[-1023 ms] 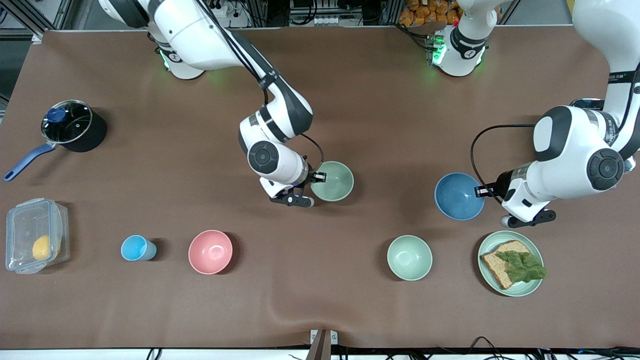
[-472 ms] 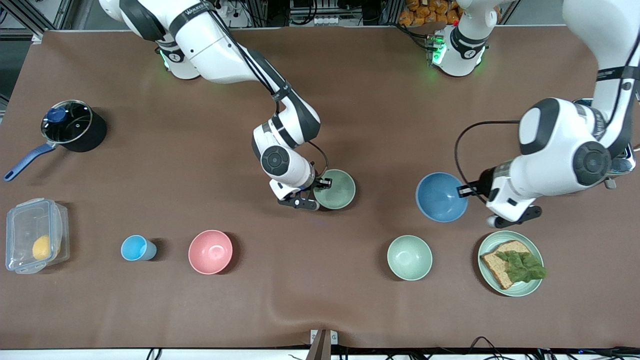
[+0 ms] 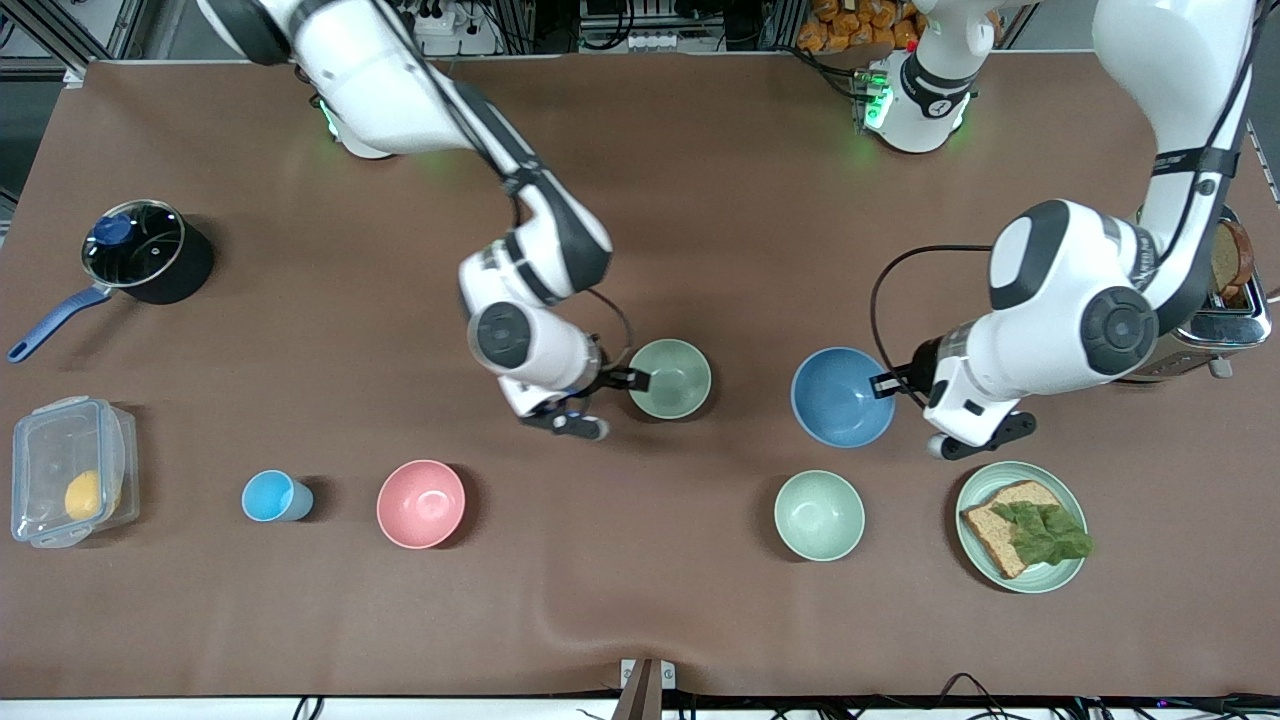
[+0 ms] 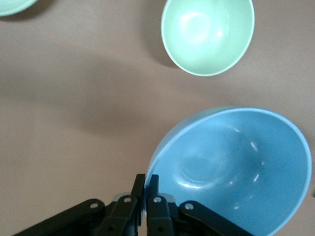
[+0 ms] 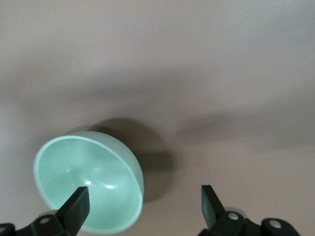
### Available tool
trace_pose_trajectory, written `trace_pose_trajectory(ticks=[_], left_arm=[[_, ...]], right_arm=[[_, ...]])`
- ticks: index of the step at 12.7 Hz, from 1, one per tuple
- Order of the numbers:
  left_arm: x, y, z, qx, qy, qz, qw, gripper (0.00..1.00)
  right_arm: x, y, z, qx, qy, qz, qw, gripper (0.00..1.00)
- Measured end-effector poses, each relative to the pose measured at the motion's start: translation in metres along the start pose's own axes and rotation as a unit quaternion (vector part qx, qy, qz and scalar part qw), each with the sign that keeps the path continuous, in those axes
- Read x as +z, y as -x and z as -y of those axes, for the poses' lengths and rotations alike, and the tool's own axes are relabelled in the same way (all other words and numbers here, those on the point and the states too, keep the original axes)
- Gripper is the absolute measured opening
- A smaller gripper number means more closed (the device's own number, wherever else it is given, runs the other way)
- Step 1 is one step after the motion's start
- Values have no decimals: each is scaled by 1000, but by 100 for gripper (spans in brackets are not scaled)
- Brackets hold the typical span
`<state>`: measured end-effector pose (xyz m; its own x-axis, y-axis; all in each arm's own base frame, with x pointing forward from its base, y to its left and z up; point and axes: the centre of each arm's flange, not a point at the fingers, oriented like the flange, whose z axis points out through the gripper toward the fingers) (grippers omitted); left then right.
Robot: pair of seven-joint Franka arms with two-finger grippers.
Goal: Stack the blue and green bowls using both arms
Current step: 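Open the right gripper and withdraw while the left gripper carries the blue bowl over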
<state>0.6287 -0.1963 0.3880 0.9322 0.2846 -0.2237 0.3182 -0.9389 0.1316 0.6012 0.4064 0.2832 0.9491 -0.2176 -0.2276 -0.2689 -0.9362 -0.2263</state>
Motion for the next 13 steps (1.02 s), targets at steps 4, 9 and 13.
trace_pose_trajectory(ticks=[4,9,13], left_arm=[[28,17,-36,-38,-8,18,999,5],[35,26,-54,-72,-9,21,997,5],[40,44,-85,-104,-1,12,994,5]], right_arm=[[-91,-38,-68,-28,3,37,999,100],[-120,-75,-149,-9,7,77,997,100],[-83,-74,-131,77,8,62,995,100]])
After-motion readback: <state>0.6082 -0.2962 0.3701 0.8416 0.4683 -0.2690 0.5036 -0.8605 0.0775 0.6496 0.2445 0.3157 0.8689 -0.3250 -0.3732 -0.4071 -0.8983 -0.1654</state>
